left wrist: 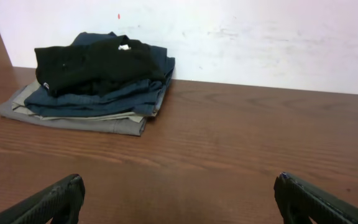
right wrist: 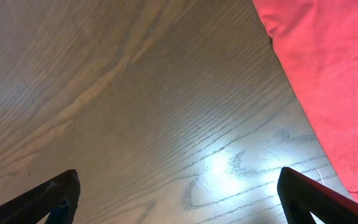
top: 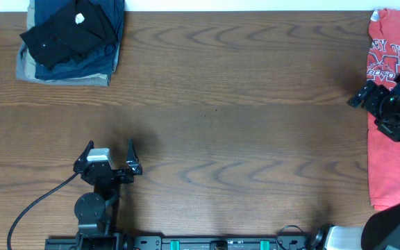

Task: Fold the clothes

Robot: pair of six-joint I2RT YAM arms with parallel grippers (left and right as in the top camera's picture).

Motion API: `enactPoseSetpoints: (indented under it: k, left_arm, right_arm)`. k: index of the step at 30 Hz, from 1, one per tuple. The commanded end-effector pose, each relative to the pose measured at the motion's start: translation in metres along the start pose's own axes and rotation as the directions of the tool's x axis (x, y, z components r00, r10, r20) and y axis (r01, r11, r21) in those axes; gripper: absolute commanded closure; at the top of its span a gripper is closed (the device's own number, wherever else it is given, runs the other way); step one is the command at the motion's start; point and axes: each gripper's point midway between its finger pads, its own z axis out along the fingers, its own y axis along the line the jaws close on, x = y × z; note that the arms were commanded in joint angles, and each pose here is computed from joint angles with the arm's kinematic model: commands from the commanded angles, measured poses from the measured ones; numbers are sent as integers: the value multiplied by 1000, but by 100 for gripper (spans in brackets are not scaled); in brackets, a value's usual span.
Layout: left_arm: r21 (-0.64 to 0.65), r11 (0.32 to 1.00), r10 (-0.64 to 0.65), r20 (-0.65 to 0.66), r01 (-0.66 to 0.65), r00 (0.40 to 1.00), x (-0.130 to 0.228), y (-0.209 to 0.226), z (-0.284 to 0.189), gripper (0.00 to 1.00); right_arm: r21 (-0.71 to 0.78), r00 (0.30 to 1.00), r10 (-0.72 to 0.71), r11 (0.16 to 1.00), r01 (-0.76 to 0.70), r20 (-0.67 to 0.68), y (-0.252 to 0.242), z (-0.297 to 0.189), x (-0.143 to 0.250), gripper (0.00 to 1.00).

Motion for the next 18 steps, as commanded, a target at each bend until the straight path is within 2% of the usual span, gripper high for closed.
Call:
enactPoseSetpoints:
  k: [1,9,18]
  left_arm:
    - [-47,999,-9,-43,7,999,15,9,1,2]
    - [-47,999,-9,-43,7,999,15,9,1,2]
    - [-47,999,-9,-43,7,999,15,9,1,2]
  right_arm:
    - [-38,995,-36,999,39,98,14,-33,4,1]
    - [-145,942,-191,961,237,275,63,-99,42,1]
    - [-269,827,-330,835,481,455,98,-171,108,1]
